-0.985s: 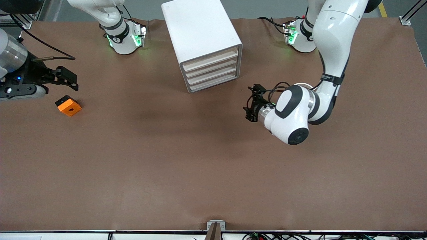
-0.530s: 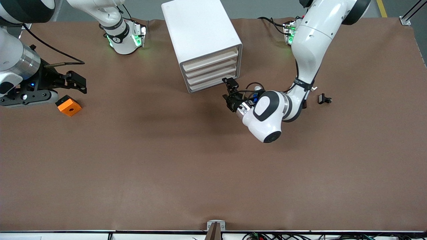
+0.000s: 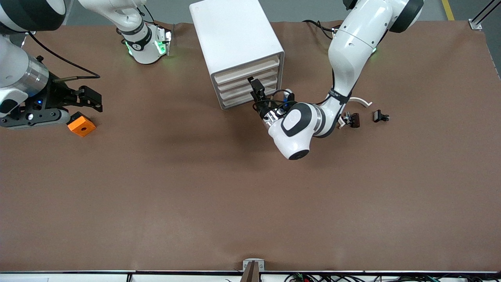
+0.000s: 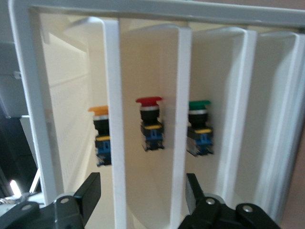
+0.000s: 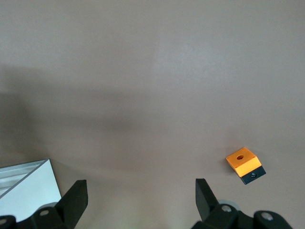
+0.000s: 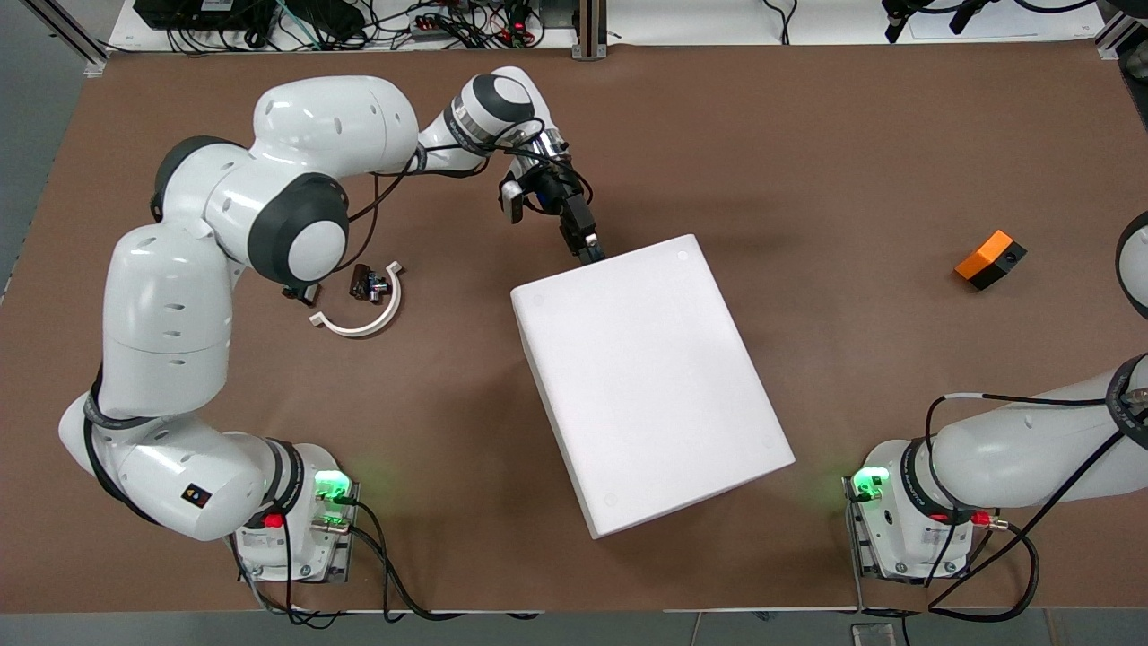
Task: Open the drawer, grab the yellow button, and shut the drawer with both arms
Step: 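Grasp the drawer handle with the left gripper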
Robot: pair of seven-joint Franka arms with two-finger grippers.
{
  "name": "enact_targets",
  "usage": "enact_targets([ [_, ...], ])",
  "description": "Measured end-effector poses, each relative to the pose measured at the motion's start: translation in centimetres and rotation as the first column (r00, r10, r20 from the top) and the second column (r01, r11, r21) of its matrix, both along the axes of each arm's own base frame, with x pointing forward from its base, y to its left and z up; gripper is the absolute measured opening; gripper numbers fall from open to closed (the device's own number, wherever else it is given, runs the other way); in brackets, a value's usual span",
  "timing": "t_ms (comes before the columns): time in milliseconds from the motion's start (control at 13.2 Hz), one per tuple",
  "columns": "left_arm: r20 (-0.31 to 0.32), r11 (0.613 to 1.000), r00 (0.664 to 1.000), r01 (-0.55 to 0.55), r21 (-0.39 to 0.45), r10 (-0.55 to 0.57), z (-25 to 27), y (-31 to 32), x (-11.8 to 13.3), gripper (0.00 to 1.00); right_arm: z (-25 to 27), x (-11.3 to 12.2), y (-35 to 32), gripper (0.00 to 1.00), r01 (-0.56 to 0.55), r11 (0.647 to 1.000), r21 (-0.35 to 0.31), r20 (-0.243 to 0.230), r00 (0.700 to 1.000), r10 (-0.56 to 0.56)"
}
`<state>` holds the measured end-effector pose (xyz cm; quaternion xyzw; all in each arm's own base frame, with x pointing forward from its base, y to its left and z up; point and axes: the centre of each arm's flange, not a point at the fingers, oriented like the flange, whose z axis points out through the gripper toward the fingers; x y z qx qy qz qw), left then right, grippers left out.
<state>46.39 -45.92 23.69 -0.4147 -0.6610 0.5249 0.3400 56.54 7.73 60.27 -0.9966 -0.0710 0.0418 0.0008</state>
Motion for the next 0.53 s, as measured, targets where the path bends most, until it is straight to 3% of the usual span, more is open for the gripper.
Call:
enact_targets([
  [76,-0.007,1.000,1.000,0.016,0.000,-0.016,0.0,-0.5,-0.6,0.73,0.0,0.0,0.0,1.00,0.000,1.000,0.000,0.000,1.000,0.000],
  [152,-0.013,0.999,0.999,0.032,0.004,-0.032,0.1,-1.0,-1.3,0.73,-0.1,0.0,0.0,1.00,0.000,1.000,0.000,-0.001,1.000,0.000],
  [303,-0.029,0.998,0.997,0.065,0.011,-0.065,0.2,-2.1,-2.6,0.59,-0.1,0.1,-0.1,1.00,0.002,1.000,0.000,-0.001,1.000,-0.002],
  [530,-0.042,0.995,0.994,0.097,0.010,-0.097,0.3,-2.9,-3.8,0.53,-0.1,0.1,-0.3,1.00,0.006,1.000,0.000,0.000,1.000,-0.006],
])
